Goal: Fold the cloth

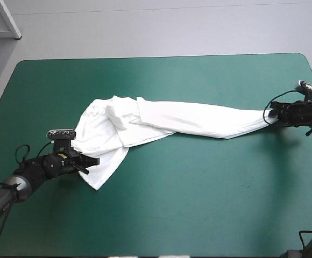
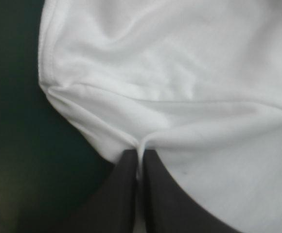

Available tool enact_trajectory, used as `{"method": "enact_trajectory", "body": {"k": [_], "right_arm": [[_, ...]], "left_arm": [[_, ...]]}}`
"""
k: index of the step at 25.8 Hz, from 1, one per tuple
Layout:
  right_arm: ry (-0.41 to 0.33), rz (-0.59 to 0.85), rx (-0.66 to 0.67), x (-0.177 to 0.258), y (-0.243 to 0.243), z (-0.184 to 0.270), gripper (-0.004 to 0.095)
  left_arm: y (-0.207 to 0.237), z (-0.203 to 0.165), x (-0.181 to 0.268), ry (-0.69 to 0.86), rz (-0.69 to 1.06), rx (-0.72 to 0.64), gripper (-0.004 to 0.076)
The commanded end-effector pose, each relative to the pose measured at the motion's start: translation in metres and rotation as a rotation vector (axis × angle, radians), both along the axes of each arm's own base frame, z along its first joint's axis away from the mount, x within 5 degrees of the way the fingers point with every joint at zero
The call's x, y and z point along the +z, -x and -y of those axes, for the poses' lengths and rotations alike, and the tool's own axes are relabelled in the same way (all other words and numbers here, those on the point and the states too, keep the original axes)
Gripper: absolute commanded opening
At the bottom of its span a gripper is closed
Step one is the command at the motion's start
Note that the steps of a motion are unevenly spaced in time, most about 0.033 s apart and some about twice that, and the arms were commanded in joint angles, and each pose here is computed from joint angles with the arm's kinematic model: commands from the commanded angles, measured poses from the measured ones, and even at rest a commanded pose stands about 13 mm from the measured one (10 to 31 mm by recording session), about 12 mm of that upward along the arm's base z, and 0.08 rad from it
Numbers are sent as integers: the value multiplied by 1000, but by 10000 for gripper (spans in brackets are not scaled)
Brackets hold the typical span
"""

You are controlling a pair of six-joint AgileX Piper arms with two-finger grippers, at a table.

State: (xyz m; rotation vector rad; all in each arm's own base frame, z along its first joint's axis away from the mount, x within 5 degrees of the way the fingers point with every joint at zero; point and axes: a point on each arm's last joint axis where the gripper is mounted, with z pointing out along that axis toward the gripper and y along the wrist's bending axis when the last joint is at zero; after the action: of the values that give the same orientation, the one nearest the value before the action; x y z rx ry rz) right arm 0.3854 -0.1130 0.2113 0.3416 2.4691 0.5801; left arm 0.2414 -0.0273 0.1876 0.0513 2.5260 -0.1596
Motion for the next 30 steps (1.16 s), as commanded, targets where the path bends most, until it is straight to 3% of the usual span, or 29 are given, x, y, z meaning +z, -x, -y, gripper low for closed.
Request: {"method": "enact_trajectory", "body": {"k": [1,3,10,13,17,21,22,23,27,30], "right_arm": [[-5,86,10,33,0,-2,181],[-16,80,32,35,1,-4,-17],[-19,186,59,87,12,-13,1],[-30,316,81,138,31,-26,1],[39,536,103,217,66,-43,1],[96,764,85,299,111,-57,1],[93,887,93,337,136,-65,-1],[67,1040,107,377,166,-76,-9],[2,1407,179,456,242,-109,-15],[136,1452,205,472,276,-131,-15]], "left_arm": [[5,3,-3,14,-61,-15,21],[4,3,-2,7,-44,-19,20],[2,3,8,16,-20,-16,20],[1,4,31,22,51,-27,20],[2,1,76,-48,192,-82,19],[19,-21,129,-229,281,-54,19],[32,-36,157,-351,339,-7,19],[50,-49,192,-453,439,45,20],[116,-57,296,-588,800,171,20],[166,-55,365,-598,1046,237,26]]}}
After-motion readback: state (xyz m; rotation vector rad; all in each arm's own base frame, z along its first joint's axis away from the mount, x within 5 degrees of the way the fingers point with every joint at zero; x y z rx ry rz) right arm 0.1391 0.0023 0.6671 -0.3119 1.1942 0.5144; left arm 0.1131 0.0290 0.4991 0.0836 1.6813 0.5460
